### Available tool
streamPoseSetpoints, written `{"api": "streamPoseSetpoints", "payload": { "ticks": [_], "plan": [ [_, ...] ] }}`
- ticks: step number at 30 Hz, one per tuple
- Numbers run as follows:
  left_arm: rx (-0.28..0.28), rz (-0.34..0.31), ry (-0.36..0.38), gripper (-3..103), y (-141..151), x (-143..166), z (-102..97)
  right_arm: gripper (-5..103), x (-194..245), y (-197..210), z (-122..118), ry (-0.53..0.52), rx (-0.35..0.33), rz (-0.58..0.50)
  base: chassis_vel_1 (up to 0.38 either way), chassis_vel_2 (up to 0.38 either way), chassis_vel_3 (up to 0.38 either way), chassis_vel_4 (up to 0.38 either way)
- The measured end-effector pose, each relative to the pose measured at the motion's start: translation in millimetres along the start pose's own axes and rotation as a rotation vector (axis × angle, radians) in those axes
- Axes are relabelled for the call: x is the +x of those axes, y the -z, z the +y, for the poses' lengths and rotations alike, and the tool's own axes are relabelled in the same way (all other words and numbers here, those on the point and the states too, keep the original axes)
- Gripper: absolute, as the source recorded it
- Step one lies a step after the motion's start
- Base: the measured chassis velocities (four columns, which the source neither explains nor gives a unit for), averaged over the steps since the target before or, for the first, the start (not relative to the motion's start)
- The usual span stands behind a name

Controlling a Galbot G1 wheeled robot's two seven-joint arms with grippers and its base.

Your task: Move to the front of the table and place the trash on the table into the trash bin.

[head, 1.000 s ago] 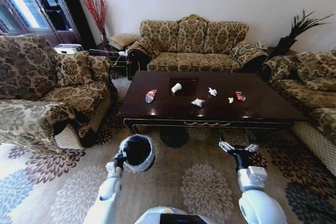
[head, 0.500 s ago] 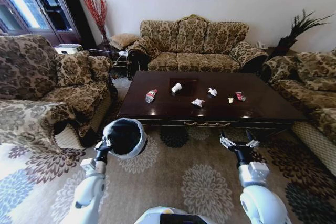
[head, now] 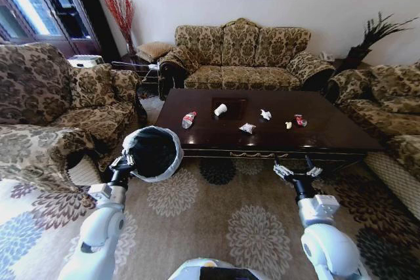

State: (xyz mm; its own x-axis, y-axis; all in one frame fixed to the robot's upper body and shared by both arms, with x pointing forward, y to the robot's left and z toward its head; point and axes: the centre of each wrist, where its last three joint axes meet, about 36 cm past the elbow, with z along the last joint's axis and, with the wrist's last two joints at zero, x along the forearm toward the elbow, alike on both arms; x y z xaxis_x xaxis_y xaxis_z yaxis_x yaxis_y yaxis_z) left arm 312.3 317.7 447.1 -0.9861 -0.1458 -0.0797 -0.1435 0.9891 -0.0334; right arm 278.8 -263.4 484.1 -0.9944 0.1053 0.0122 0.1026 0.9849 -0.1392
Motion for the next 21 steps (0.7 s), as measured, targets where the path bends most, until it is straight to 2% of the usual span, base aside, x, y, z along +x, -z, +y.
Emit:
{"api": "streamPoseSetpoints", "payload": {
  "ticks": [7, 17, 21],
  "plan": [
    [-0.010, 0.002, 0.006, 3, -5, 3, -5.9, 100, -3, -5, 0, -0.001, -0.001, 0.000, -0.023, 0.018, 0.034, -0.029],
    [-0.007, -0.006, 0.002, 3, -2, 5, -8.1, 100, -4, -12, 0, 0.013, 0.050, 0.001, -0.196, 0.193, 0.184, -0.210],
    [0.005, -0.022, -0.006, 3, 4, 6, -10.9, 100, -3, -9, 0, 0.013, 0.056, 0.002, -0.054, 0.044, 0.031, -0.040]
  ]
}}
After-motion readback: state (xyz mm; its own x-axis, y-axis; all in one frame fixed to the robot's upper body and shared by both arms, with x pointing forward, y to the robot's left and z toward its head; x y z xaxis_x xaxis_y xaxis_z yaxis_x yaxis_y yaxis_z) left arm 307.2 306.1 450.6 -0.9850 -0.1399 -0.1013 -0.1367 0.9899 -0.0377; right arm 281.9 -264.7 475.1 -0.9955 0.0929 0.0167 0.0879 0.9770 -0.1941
